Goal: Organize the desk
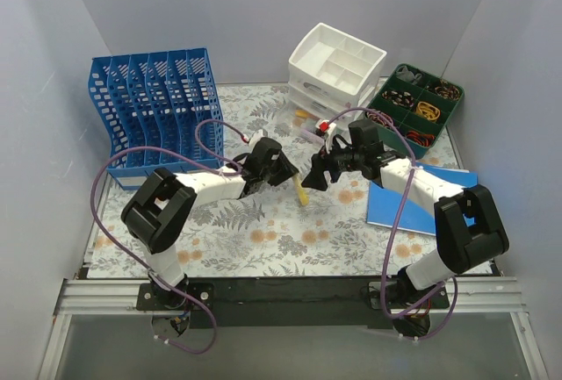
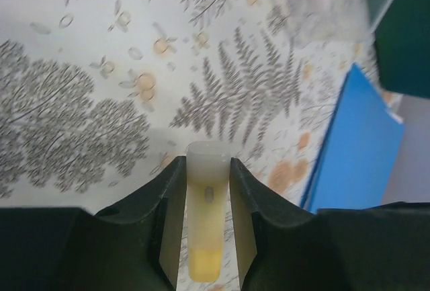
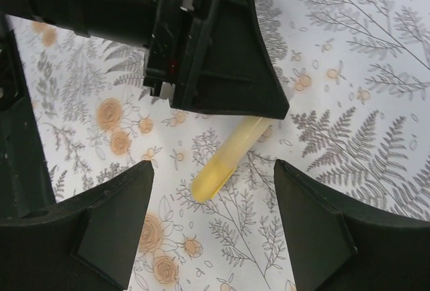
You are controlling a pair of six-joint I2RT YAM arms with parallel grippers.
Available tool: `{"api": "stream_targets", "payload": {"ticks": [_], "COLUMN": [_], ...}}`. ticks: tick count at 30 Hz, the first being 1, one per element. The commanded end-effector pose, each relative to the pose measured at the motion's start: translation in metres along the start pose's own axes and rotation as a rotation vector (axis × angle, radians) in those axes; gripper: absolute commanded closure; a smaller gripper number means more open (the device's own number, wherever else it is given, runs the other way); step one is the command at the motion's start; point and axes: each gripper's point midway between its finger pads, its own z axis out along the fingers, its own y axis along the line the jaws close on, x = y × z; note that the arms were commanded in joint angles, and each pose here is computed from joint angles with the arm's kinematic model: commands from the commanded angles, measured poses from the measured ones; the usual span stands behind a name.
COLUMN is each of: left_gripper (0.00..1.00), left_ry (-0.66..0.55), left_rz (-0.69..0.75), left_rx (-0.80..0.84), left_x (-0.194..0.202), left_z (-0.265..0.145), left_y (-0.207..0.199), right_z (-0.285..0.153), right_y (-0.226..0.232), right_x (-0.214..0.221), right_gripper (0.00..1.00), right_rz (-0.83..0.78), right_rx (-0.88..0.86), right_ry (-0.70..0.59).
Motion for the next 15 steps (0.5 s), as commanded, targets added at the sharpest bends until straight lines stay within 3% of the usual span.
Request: {"api": "stream_targets", "payload": {"ticks": [1,10,13,15], "left_gripper": [0.94,0.96,0.96,0.96], "left_ry": [-0.115,-0.074,-0.075,-0.049], "left_rz": [-0.087,-0.131,-0.147,-0.153], "left_rx": [0.191,0.310,0.341,0.377], "left_x": [-0.044,-0.054,-0.058,-0.056], "left_z": [0.002,0.006,0.002,-0.003], "left_y": [-0.065,-0.113,-0.122,-0.132], "right_z": [-0.001,0.000,-0.007,-0.010], "right_y": [-0.028,-0.058,-0.070,-0.075], "right_x": [-0.013,-0.003,-0.002,-0.002], "right_gripper": [0.18,0.18,0.22,0.31], "right_rz": [0.065,0.148,0.175,0.191], "right_rx": [0.149,0.266,0.298,0.304], "right_ry": [-0.052,-0.033,-0.040,-0.046]}}
